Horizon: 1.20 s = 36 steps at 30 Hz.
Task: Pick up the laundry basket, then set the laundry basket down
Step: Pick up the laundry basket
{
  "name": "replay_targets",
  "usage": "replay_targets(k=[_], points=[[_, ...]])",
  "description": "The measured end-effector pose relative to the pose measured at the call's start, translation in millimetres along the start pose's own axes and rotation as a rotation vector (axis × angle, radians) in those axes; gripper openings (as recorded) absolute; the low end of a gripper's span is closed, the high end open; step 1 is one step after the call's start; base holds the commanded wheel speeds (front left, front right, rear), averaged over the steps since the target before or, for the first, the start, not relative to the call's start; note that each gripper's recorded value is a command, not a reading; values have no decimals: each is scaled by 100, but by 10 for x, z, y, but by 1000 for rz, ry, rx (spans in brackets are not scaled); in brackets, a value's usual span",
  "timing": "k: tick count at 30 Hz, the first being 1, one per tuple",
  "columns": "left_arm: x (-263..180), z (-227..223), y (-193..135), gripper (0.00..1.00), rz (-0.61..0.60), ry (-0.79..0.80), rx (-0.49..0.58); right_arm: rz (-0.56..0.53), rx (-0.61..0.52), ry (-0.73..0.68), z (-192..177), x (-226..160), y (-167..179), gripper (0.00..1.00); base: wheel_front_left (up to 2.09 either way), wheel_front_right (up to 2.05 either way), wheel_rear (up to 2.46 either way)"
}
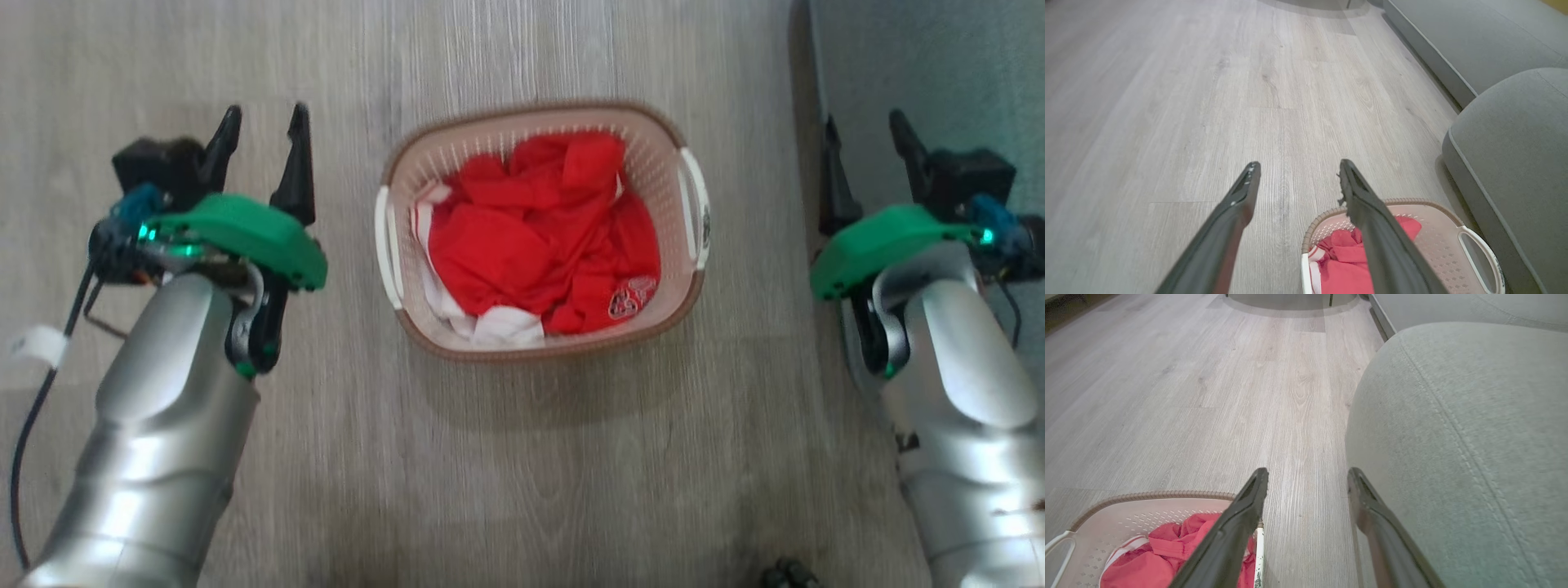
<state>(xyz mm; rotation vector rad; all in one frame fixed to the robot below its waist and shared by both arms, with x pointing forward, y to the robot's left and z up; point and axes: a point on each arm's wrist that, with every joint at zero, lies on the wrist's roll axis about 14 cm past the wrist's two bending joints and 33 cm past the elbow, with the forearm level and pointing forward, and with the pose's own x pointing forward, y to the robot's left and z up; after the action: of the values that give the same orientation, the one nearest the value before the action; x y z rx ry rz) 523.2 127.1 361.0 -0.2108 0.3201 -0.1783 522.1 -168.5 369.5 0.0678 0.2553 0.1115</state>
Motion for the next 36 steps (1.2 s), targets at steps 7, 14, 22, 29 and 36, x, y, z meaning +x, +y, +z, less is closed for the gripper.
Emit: replay_targets(k=[7, 14, 22, 29, 36], points=[[285, -506, 49, 100, -17, 128, 0, 0, 6, 89, -402, 232, -19, 100, 0, 0, 0], [487, -1018, 14, 100, -45, 250, -4, 12, 17, 187, -838, 383, 16, 100, 0, 0, 0], [526, -1626, 37, 100, -48, 399, -17, 19, 8, 288, -1277, 474, -15, 100, 0, 0, 0], [473, -1981, 101, 100, -33, 494, -24, 50, 14, 359, -1583, 501, 71, 100, 0, 0, 0], [435, -2170, 98, 100, -37, 551, -13, 86, 12, 422, -1829, 498, 183, 100, 0, 0, 0]])
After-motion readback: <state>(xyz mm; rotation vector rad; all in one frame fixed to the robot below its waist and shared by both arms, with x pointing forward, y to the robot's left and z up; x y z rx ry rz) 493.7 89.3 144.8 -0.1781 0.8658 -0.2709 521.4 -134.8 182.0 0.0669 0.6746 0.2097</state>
